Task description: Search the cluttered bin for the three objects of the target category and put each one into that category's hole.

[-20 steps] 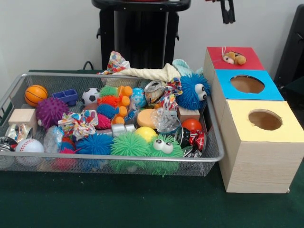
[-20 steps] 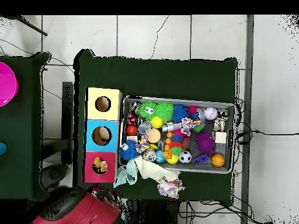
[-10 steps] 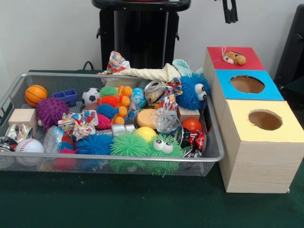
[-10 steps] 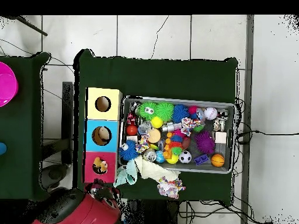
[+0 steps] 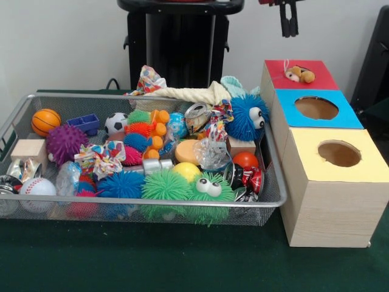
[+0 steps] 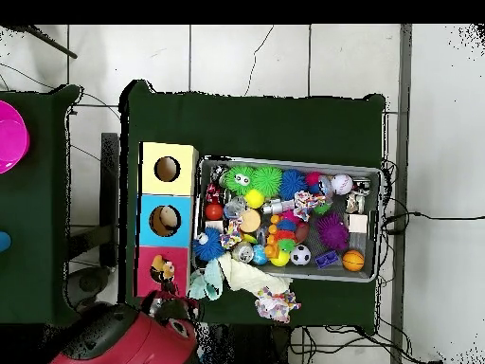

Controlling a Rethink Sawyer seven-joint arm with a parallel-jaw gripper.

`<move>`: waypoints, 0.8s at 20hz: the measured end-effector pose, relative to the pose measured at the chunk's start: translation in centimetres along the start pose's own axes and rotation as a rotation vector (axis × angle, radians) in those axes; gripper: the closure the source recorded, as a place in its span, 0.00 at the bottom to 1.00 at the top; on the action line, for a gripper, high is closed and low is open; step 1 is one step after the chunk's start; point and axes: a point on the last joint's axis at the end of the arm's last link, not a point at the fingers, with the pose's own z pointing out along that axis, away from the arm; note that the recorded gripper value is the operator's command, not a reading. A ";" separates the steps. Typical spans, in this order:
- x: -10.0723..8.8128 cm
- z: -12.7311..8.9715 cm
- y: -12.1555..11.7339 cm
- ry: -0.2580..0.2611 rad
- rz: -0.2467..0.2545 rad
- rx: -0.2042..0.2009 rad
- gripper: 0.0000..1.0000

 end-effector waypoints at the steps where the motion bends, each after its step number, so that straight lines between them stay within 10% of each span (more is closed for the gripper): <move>1: -0.2 0.4 -0.2 -0.022 0.001 0.012 1.00; 16: -0.4 6.7 -2.3 -0.120 0.033 0.102 1.00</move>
